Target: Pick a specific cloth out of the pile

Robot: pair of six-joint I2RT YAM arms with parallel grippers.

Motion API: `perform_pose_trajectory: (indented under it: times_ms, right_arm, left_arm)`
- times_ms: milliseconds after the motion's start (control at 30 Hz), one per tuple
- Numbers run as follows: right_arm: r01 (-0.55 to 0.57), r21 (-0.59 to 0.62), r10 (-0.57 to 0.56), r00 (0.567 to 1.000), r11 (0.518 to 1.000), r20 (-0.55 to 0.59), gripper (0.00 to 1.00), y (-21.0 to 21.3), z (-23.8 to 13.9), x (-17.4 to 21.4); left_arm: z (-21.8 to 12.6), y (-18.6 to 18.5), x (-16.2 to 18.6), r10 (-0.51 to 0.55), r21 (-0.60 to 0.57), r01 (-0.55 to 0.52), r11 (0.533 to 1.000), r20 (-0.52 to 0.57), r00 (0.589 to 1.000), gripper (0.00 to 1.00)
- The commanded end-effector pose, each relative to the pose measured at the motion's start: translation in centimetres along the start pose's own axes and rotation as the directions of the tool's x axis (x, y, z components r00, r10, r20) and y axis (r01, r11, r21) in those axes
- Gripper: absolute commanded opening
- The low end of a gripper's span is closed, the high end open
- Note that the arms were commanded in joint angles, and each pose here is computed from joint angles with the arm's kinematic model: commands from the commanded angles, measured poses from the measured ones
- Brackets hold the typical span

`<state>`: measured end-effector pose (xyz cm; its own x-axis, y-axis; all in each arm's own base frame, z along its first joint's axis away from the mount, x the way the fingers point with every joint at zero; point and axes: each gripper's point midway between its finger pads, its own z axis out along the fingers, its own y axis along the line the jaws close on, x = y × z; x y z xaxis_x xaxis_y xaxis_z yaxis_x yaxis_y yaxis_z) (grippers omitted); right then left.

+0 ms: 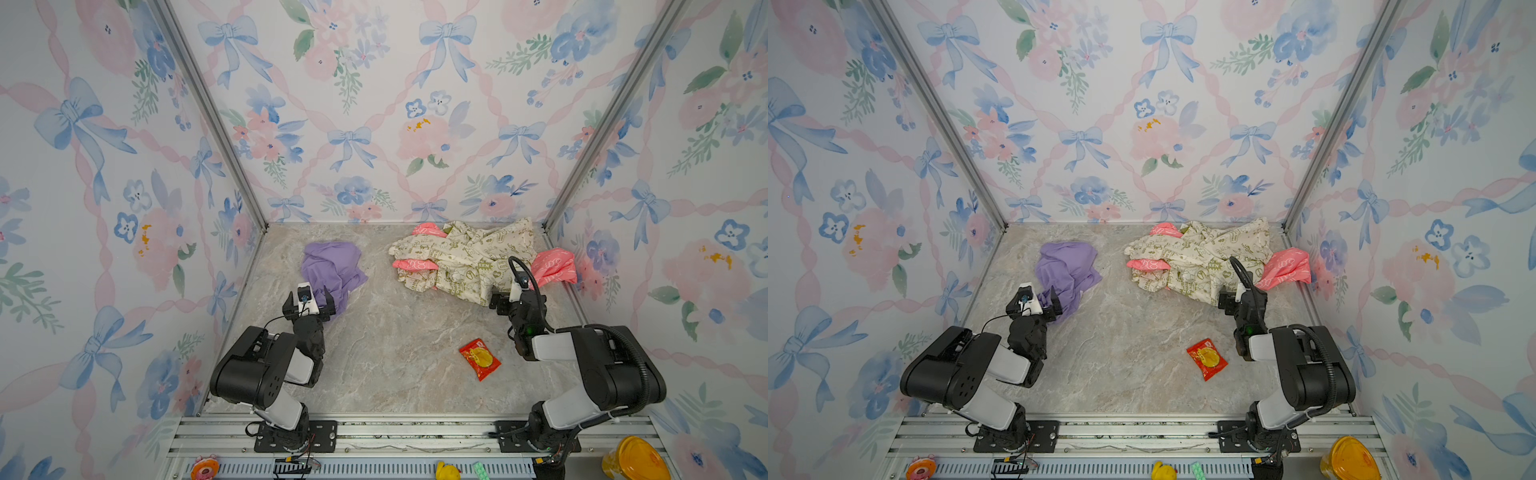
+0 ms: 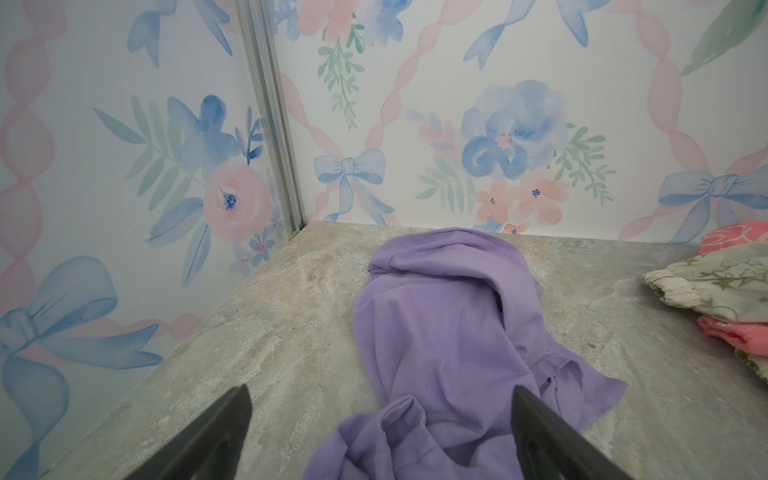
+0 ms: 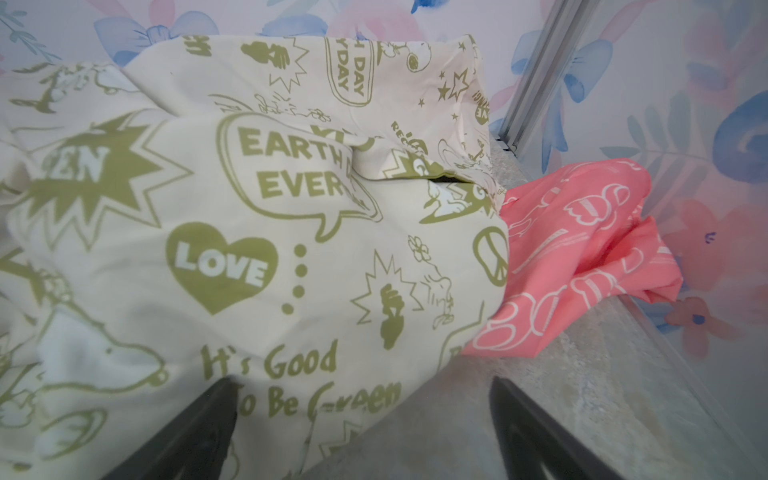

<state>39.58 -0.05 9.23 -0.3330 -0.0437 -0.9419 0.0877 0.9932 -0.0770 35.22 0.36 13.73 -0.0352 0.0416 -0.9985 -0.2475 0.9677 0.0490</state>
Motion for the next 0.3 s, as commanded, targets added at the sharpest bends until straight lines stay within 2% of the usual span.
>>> perform_pose_trajectory:
  times_ms: [0,267]
  right_arm:
    - [-0.021,-0.008,0.021,1.0,1.0,0.007,0.97,-0.08,0.09,-0.64]
    - [-0.021,-0.007,0.021,1.0,1.0,0.006,0.97,-0.15,0.1,-0.61]
  left_arm:
    - [0.14,0.49,0.18,-0.009,-0.022,0.009,1.0,-0.011,1.0,0.98]
    - [0.89,0.03,0.61,-0.018,0.037,0.019,0.999,-0.043,0.999,0.98]
